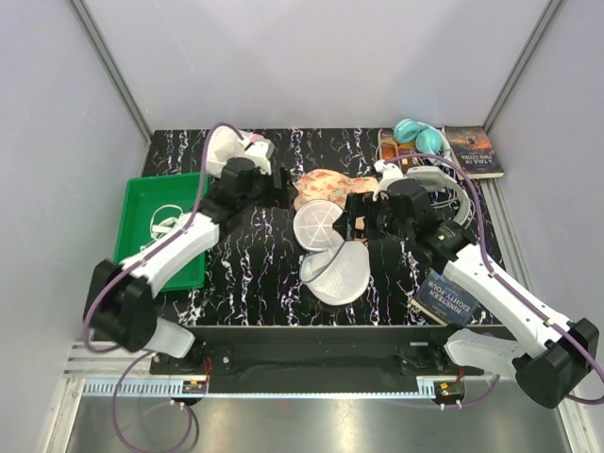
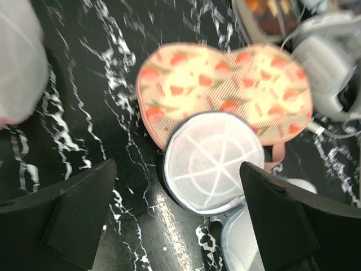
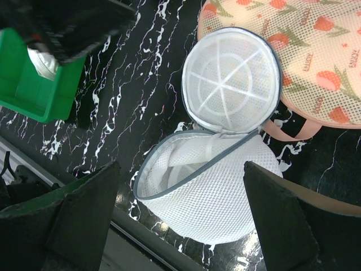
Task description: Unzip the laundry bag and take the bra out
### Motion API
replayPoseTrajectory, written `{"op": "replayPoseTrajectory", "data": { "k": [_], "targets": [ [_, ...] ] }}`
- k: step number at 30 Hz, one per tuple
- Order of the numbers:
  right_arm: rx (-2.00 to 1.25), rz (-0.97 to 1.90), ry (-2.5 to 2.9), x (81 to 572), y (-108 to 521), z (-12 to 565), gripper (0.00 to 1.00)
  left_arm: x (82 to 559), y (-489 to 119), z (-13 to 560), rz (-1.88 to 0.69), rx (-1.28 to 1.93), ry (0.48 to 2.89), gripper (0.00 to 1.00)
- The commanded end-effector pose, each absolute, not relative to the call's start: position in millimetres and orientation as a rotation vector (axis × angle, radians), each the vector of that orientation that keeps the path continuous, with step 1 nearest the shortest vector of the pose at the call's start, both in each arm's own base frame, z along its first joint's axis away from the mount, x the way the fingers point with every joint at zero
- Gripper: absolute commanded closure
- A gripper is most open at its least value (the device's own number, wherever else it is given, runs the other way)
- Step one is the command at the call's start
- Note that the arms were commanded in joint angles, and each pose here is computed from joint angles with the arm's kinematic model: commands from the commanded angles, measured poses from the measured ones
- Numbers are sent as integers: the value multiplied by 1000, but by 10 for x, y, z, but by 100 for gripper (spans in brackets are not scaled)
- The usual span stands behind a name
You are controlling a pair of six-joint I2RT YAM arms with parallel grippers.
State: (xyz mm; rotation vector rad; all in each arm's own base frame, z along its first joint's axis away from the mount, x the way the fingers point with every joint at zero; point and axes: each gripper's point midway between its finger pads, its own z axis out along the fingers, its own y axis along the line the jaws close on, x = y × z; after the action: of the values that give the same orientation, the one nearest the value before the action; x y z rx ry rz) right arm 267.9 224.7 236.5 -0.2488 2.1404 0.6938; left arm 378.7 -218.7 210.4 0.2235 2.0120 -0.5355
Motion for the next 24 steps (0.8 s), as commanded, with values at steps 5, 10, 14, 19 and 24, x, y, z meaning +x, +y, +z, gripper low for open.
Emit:
{"op": "replayPoseTrajectory", "data": {
  "k": [5, 10, 14, 19, 24],
  "targets": [
    [-250, 750, 2128, 2716, 2346, 2283, 2, 4037, -2645, 1510, -716, 353, 2099, 15],
    [-261, 756, 2141, 2691, 2349, 2214, 2, 4102, -2638, 1187, -875, 338, 2129, 25],
    [-271, 764, 2145, 2687, 2367, 2209, 2, 4097, -2579, 1033, -1049, 297, 2105, 26],
    [-280, 772, 2150, 2705, 2402, 2207, 2, 4141, -2614, 804, -1077, 285, 2143, 26],
    [-286, 784, 2151, 2697, 2419, 2213, 2, 4193, -2542, 626, -1022, 237, 2184, 25]
  ]
}}
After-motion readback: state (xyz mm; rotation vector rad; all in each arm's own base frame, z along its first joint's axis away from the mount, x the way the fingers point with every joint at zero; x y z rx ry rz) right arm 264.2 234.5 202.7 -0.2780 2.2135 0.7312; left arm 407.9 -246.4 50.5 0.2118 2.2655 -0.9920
